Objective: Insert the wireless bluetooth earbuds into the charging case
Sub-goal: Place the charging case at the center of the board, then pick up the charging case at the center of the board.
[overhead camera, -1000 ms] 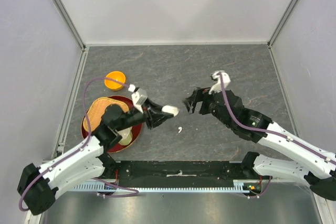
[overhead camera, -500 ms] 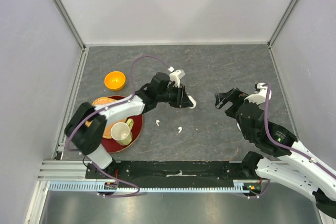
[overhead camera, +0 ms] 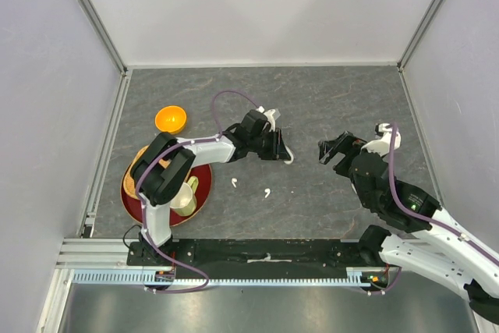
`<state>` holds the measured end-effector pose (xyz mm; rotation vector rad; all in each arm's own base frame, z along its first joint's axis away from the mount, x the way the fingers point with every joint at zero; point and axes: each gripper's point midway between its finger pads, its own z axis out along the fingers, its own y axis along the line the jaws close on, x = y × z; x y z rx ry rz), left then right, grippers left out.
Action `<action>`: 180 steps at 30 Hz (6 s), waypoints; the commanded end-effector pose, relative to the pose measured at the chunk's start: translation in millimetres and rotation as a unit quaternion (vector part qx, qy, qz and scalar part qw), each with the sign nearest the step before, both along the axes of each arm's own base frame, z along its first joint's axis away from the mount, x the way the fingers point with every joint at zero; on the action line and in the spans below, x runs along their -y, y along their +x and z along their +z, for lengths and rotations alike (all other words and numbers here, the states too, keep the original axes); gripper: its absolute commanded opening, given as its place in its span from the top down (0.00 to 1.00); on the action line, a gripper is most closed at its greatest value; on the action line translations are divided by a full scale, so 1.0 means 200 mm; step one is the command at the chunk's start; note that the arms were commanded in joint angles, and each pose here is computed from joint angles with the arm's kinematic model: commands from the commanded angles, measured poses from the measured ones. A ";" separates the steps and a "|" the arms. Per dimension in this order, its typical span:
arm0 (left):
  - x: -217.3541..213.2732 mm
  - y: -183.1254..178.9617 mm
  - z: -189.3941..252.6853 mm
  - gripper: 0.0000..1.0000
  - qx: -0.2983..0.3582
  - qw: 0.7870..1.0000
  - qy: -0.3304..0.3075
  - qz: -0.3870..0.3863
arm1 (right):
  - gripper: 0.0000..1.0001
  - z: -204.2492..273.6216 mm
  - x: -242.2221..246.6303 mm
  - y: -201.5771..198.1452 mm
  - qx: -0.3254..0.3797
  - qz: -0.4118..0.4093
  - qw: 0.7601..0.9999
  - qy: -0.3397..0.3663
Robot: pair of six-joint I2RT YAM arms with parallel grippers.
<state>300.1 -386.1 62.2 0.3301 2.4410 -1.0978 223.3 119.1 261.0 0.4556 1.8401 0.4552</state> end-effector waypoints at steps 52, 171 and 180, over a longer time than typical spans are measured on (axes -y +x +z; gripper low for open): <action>-0.28 0.10 0.05 0.35 0.084 0.986 0.115 0.082 | 0.02 -0.17 0.07 0.08 -0.059 -0.022 0.996 -0.070; -0.88 -0.35 0.92 0.11 0.338 0.915 -0.103 0.195 | 0.07 -1.06 0.09 0.35 -0.304 0.082 0.947 -0.058; -0.92 -0.34 0.93 0.11 0.343 0.907 -0.109 0.217 | 0.08 -1.09 -0.02 0.31 -0.308 0.112 0.945 0.008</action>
